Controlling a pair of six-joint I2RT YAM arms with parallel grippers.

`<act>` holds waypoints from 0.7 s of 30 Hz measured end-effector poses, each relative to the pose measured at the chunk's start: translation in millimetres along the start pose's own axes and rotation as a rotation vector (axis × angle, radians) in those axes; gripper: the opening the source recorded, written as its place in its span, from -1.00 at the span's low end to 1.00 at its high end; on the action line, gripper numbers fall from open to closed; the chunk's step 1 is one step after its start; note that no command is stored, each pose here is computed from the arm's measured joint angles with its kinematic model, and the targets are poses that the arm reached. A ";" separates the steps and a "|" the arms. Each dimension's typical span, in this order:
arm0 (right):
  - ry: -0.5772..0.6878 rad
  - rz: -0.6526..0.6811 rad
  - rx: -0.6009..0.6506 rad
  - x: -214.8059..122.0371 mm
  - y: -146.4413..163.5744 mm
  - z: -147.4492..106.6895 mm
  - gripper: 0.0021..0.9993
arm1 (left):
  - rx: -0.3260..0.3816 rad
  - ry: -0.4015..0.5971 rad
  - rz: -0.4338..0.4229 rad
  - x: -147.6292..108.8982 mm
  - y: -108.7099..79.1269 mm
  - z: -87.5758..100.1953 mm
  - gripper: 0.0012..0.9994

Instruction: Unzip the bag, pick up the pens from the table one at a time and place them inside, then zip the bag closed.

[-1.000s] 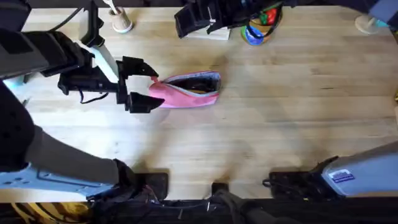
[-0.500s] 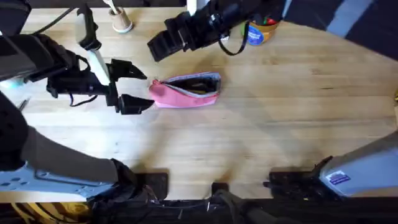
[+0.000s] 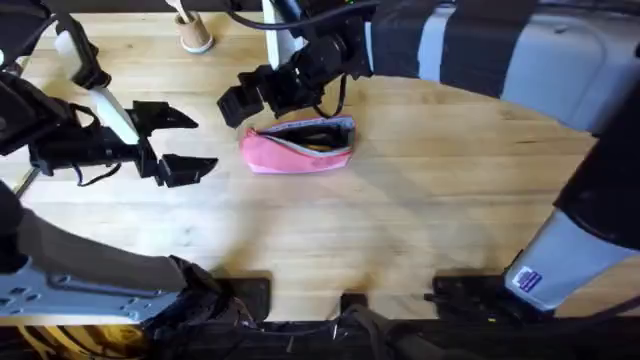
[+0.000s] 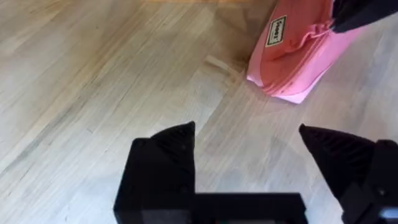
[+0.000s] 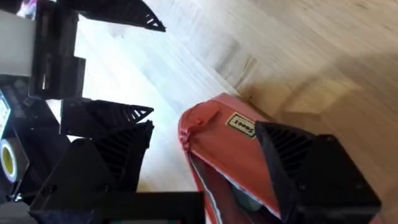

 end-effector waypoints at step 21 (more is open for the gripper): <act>0.121 0.133 0.064 26.9 23.8 -20.8 0.37 | 0.051 0.001 0.003 -0.8 0.2 -0.6 0.99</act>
Point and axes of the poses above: each hand's point on the last joint's axis, 136 mm out from that joint toward the fingers, its own x axis out along the fingers, its own y axis along the line the jaws close on, z = x × y, the point moved 9 cm from there along -x, back along the fingers, and after that the axes turned 3 degrees about x, right-handed, at the moved point
